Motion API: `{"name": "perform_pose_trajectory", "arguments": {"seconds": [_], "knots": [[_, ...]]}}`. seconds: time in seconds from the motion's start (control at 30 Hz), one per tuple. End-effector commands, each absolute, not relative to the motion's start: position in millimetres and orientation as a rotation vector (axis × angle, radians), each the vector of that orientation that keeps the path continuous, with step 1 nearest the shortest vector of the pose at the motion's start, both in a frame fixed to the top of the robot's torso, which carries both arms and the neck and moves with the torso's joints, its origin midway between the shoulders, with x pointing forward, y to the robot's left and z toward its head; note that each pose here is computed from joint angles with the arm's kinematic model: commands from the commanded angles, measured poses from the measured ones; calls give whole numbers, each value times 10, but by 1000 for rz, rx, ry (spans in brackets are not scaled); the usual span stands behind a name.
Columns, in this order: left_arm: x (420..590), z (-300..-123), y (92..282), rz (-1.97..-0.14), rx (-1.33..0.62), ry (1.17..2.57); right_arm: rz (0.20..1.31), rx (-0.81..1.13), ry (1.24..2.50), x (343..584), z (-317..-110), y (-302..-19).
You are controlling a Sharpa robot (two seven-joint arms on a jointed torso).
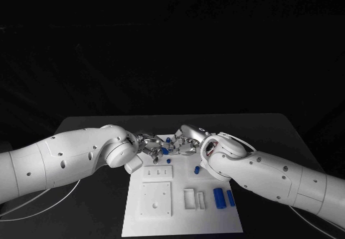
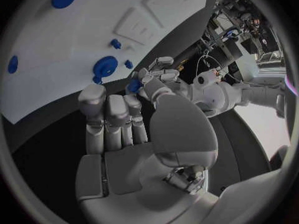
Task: Assemble the parts on the task board
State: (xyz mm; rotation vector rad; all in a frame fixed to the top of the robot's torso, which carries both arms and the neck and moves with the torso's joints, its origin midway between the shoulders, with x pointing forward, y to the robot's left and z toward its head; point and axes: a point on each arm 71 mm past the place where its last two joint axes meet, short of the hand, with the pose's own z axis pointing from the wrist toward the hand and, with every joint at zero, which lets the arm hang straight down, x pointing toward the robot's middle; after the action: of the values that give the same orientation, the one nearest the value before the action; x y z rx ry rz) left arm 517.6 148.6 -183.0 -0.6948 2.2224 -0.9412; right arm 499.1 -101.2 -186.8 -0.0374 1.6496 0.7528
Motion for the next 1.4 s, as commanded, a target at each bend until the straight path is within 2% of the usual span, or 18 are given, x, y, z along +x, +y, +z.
{"name": "perform_pose_trajectory", "arguments": {"seconds": [0.03,0.77,1.13,1.4], "knots": [[5146,-1835,1433,-971,-657,2250,773,-26,1647,5001,-1858,-1024],[5215,-1831,1542,-877,-661,2196,844,44,1605,5006,-1834,-1204],[5257,-1838,1688,-793,-663,2174,923,65,1609,4931,-1843,-1541],[5238,-1851,1771,-698,-628,2176,950,196,1579,4997,-1792,-1885]]}}
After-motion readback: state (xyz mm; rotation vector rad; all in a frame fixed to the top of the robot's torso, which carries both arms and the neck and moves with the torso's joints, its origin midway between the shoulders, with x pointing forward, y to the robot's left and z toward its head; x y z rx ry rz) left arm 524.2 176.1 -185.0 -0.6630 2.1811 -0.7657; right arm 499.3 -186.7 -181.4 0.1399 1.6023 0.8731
